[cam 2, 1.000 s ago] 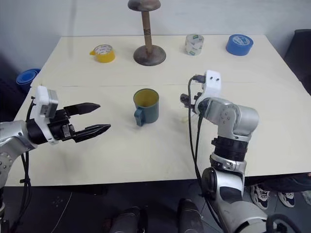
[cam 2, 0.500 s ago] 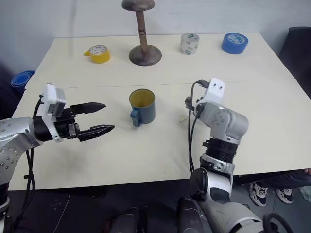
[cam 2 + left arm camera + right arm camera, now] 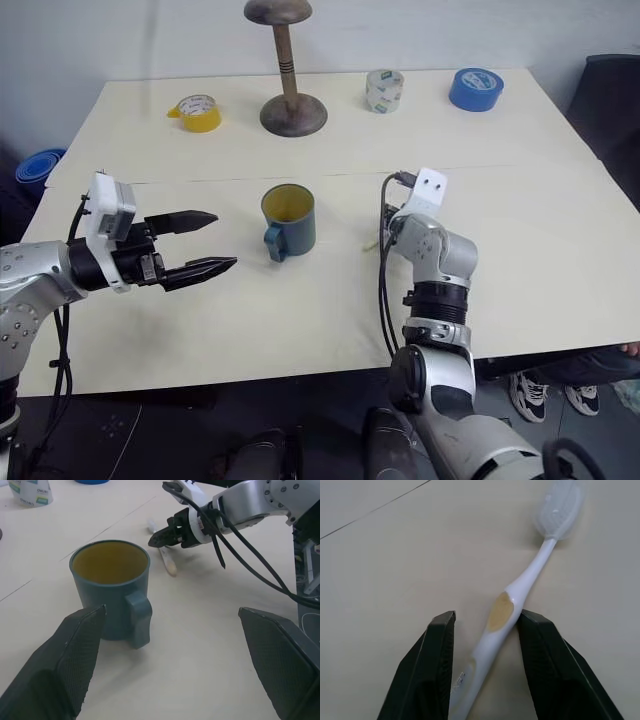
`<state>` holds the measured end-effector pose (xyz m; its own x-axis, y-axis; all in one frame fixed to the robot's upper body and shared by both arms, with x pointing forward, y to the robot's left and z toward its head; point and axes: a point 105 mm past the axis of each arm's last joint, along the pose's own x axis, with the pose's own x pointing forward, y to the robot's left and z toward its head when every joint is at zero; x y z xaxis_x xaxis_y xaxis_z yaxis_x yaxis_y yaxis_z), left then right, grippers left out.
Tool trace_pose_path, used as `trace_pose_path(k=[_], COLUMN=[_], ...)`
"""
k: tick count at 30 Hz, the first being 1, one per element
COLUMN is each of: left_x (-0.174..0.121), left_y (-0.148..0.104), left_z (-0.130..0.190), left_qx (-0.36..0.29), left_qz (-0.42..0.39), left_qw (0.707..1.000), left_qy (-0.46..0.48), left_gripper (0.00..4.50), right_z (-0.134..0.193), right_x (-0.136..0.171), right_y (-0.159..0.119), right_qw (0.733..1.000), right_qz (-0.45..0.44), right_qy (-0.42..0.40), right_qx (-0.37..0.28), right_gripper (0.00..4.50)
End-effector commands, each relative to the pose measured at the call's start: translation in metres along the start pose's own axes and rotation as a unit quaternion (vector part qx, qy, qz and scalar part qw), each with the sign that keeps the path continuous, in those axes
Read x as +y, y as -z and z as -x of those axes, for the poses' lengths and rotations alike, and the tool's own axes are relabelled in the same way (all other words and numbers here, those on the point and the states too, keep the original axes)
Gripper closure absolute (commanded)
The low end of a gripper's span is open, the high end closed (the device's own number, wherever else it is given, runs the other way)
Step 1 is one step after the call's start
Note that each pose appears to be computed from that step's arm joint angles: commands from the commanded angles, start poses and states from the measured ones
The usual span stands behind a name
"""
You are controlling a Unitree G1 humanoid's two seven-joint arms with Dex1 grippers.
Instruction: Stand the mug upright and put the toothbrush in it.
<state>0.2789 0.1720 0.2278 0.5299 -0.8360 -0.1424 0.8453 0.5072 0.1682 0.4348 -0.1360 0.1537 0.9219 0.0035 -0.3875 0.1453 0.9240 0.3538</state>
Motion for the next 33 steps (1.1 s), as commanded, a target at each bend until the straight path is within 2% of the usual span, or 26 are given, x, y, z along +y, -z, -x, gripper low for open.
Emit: trace_pose_path(k=[1,3,5,9,12,16,19,22,26,29,33], left_x=[-0.002,-0.002,-0.002,-0.001,-0.001,-0.005,-0.006,-0.006,-0.001,0.004,0.01], left_y=[-0.012,-0.012,-0.013,-0.014,-0.014,-0.023,-0.032,-0.038,-0.045,-0.051,-0.054], left_z=[0.004,0.004,0.003,0.003,0.004,0.004,0.005,0.005,0.009,0.015,0.023], left_qx=[-0.01,-0.011,-0.011,-0.014,-0.016,-0.034,-0.044,-0.048,-0.056,-0.063,-0.065], left_qz=[-0.026,-0.026,-0.027,-0.025,-0.023,-0.013,-0.015,-0.019,-0.028,-0.03,-0.034], left_qw=[1.0,1.0,1.0,1.0,1.0,0.999,0.999,0.999,0.998,0.997,0.996], left_qy=[-0.003,-0.003,-0.002,-0.002,0.0,0.01,0.014,0.016,0.001,-0.017,-0.043], left_gripper=[0.0,0.0,0.0,0.0,0.0,0.0,0.0,0.0,0.0,0.0,0.0], right_z=[-0.007,-0.009,-0.01,-0.011,-0.008,0.015,0.052,0.087,0.108,0.116,0.098], right_x=[-0.012,-0.015,-0.02,-0.025,-0.022,0.004,0.044,0.079,0.12,0.151,0.175], right_y=[0.016,0.019,0.021,0.022,0.009,-0.042,-0.084,-0.103,-0.104,-0.096,-0.074], right_qw=[1.0,0.999,0.999,0.999,0.999,0.99,0.954,0.909,0.863,0.836,0.839], right_qz=[-0.005,-0.006,-0.003,0.003,0.029,0.071,0.071,0.036,-0.007,0.001,0.048], right_qy=[0.016,0.021,0.027,0.03,0.017,-0.061,-0.183,-0.301,-0.408,-0.454,-0.444], right_qx=[0.022,0.025,0.027,0.03,0.006,-0.107,-0.225,-0.286,-0.298,-0.308,-0.311], right_gripper=[2.49,2.85,3.56,4.34,4.34,4.34,4.34,4.34,4.34,4.34,4.34])
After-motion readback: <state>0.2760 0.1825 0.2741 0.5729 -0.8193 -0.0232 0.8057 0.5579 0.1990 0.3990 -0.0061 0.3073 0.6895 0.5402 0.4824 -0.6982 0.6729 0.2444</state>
